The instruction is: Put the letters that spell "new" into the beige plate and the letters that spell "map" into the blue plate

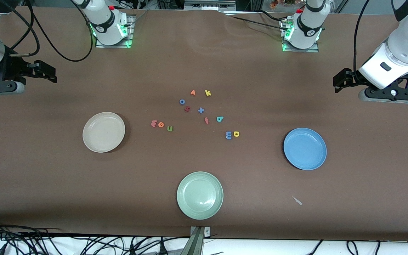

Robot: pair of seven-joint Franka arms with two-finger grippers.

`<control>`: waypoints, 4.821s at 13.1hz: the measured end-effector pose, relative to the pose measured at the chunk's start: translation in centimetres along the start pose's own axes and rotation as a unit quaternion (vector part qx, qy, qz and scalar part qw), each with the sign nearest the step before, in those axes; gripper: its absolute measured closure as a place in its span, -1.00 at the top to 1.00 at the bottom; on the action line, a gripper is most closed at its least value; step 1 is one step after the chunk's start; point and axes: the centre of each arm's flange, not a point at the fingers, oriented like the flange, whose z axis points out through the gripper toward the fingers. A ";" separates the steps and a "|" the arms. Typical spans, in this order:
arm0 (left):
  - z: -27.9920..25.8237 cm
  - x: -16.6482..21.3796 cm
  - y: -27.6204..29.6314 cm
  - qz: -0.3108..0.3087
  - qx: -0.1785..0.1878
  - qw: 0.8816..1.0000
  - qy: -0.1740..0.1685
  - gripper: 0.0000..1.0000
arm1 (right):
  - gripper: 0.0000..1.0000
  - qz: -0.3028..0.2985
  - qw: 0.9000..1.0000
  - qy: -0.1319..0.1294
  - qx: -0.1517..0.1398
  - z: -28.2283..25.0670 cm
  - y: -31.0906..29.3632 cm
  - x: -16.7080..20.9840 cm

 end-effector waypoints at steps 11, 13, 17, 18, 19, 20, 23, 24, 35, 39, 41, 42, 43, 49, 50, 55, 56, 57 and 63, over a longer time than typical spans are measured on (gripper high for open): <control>0.0 0.0 0.0 0.000 0.000 1.000 0.000 1.00 | 1.00 0.000 1.000 0.002 0.000 0.0 0.0 0.0; 0.0 0.0 0.0 0.000 0.000 1.000 0.000 1.00 | 1.00 0.000 1.000 0.007 0.000 0.2 0.0 0.5; 0.1 0.1 0.0 0.000 0.000 1.000 0.000 1.00 | 1.00 -0.011 1.000 -0.018 -0.001 5.1 -1.2 4.5; 0.1 0.1 0.0 0.000 0.000 1.000 0.000 1.00 | 1.00 -0.013 1.000 -0.020 -0.002 5.6 -1.4 5.1; 0.1 0.1 0.0 0.000 0.000 1.000 0.000 1.00 | 1.00 -0.014 1.000 -0.019 -0.002 5.5 -1.5 5.3; 0.1 0.1 0.0 0.000 0.000 1.000 0.000 1.00 | 1.00 -0.014 1.000 -0.015 -0.002 5.1 -1.5 5.4; 0.1 0.1 0.0 0.000 0.000 1.000 0.000 1.00 | 1.00 -0.021 1.000 -0.007 -0.002 4.2 -2.2 5.3; 0.1 0.1 0.0 0.000 0.000 1.000 0.000 1.00 | 1.00 -0.027 1.000 -0.009 -0.002 4.3 -3.0 5.3; -0.4 0.1 -0.7 -0.006 -0.001 1.000 0.004 1.00 | 1.00 -0.069 0.997 0.011 0.025 9.6 -11.1 8.0; -1.2 0.2 -1.2 -0.011 -0.003 1.000 0.013 1.00 | 1.00 -0.042 0.998 0.036 0.036 17.8 -16.3 9.5; -1.1 0.2 -1.0 -0.009 -0.003 1.000 0.012 1.00 | 1.00 -0.024 0.998 0.046 0.036 20.8 -19.1 9.8; -0.9 0.3 -0.7 -0.006 -0.005 1.000 0.009 1.00 | 1.00 -0.016 0.998 0.055 0.031 22.6 -20.1 9.8; -0.2 0.7 0.1 0.000 -0.009 1.000 0.003 1.00 | 1.00 -0.004 0.997 0.065 0.029 25.0 -20.8 9.5; 12.4 7.2 14.4 0.106 -0.035 0.993 -0.031 1.00 | 1.00 0.055 0.995 0.084 0.021 34.8 -23.7 8.5; 15.5 8.4 17.6 0.125 -0.040 0.991 -0.027 1.00 | 1.00 0.058 0.994 0.085 0.025 35.8 -23.8 8.7; 28.8 10.5 27.6 0.161 -0.056 0.985 -0.020 1.00 | 1.00 0.061 0.995 0.071 0.023 38.0 -23.6 7.8; 29.2 10.4 28.5 0.150 -0.056 0.987 -0.019 1.00 | 1.00 0.061 0.996 0.067 0.022 38.6 -23.5 7.4; 29.1 10.0 29.6 0.134 -0.057 0.989 -0.015 1.00 | 1.00 0.060 0.996 0.064 0.021 39.2 -23.4 6.9; 33.5 9.5 33.6 0.113 -0.072 0.991 0.013 0.89 | 1.00 0.056 0.995 0.077 0.034 41.4 -23.2 4.9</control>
